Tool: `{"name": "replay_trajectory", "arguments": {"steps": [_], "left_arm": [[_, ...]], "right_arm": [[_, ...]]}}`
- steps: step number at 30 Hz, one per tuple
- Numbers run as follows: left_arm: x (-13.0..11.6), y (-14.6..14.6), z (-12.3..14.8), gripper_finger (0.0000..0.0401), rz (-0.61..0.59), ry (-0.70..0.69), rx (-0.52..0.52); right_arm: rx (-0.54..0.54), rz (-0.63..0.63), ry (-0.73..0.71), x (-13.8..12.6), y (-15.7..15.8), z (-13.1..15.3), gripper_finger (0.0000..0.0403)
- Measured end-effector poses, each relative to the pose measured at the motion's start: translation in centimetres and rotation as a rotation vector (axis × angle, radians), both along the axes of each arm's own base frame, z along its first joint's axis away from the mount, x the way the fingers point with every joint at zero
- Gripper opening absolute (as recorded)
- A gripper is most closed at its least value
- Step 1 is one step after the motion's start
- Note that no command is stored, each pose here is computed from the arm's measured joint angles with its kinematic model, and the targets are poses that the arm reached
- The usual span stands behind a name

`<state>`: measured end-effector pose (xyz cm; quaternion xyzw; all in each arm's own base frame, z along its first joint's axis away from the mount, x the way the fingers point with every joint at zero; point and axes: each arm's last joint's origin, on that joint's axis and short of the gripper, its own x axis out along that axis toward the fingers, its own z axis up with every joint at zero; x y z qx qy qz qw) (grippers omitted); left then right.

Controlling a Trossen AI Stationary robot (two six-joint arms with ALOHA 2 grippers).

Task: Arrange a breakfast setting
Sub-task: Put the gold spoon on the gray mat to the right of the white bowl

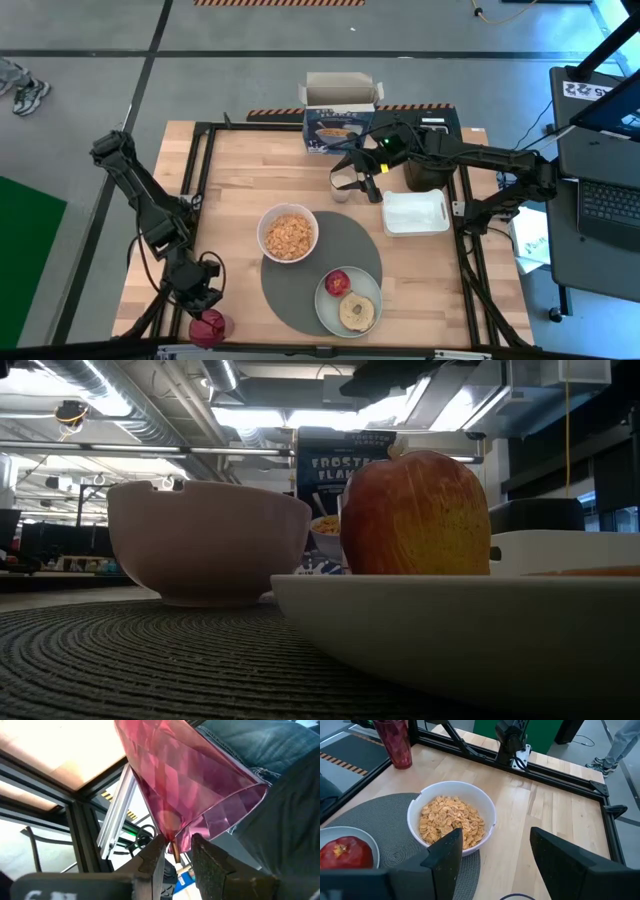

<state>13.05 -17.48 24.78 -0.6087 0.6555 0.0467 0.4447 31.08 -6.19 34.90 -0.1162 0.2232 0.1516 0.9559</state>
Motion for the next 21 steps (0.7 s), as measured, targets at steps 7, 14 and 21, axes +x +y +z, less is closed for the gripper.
{"name": "replay_trajectory", "arguments": {"steps": [7, 14, 21], "left_arm": [[0.03, -0.05, -0.01, 0.0082, 0.005, 0.007, -0.004], [-0.04, 0.01, -0.09, 0.0029, 0.005, 0.025, 0.002], [-0.1, 0.08, -0.04, 0.0007, 0.011, 0.026, 0.001]], "right_arm": [[-0.001, 0.0, -0.001, 0.0, 0.0, 0.01, 0.0233], [-0.008, -0.006, -0.001, 0.01, -0.02, 0.01, 0.0233], [-0.01, -0.005, -0.002, 0.01, -0.03, 0.01, 0.0233]]}}
